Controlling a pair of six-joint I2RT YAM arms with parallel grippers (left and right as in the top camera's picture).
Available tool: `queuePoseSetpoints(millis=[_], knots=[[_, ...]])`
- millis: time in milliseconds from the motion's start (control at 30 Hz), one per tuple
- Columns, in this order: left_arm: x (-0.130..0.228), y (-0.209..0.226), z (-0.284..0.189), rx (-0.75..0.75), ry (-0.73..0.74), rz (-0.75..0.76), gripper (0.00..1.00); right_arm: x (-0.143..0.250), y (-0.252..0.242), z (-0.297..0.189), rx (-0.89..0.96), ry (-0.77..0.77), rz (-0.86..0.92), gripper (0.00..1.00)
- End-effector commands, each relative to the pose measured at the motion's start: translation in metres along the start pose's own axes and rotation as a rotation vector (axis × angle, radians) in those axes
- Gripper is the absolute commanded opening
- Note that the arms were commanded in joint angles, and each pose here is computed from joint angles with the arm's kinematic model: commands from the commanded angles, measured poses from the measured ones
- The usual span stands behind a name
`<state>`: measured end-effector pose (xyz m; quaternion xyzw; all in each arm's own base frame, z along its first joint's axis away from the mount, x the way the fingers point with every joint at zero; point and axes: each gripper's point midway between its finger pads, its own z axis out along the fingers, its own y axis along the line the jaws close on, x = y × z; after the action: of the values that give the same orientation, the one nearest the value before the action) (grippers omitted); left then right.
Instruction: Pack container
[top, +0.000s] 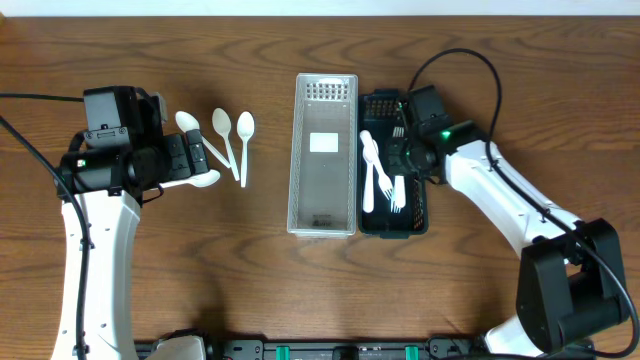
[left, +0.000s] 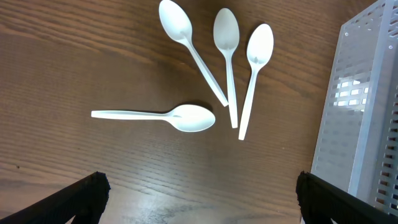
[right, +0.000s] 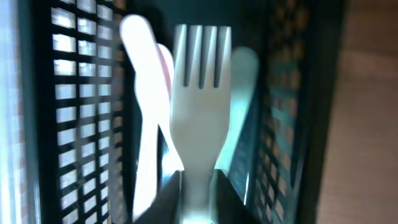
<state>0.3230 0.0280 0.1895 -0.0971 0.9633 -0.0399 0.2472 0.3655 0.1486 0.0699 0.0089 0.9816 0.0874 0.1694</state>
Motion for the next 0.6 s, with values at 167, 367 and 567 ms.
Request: queuePoseSetpoints(millis=[167,367,567], knots=[[0.010,0.002,-0.002,-0.007,0.051,-0.053,0.98,-0.039,-0.007,-0.058,0.019,-0.135,-0.037,0.65],[0.008,0.001,-0.002,-0.009,0.042,-0.145,0.98,-0.071,-0.097,-0.109,0.145,-0.268,0.186,0.74],[-0.009,0.000,0.000,0.001,-0.020,-0.156,0.98,-0.051,-0.191,-0.120,0.249,-0.211,0.438,0.82]])
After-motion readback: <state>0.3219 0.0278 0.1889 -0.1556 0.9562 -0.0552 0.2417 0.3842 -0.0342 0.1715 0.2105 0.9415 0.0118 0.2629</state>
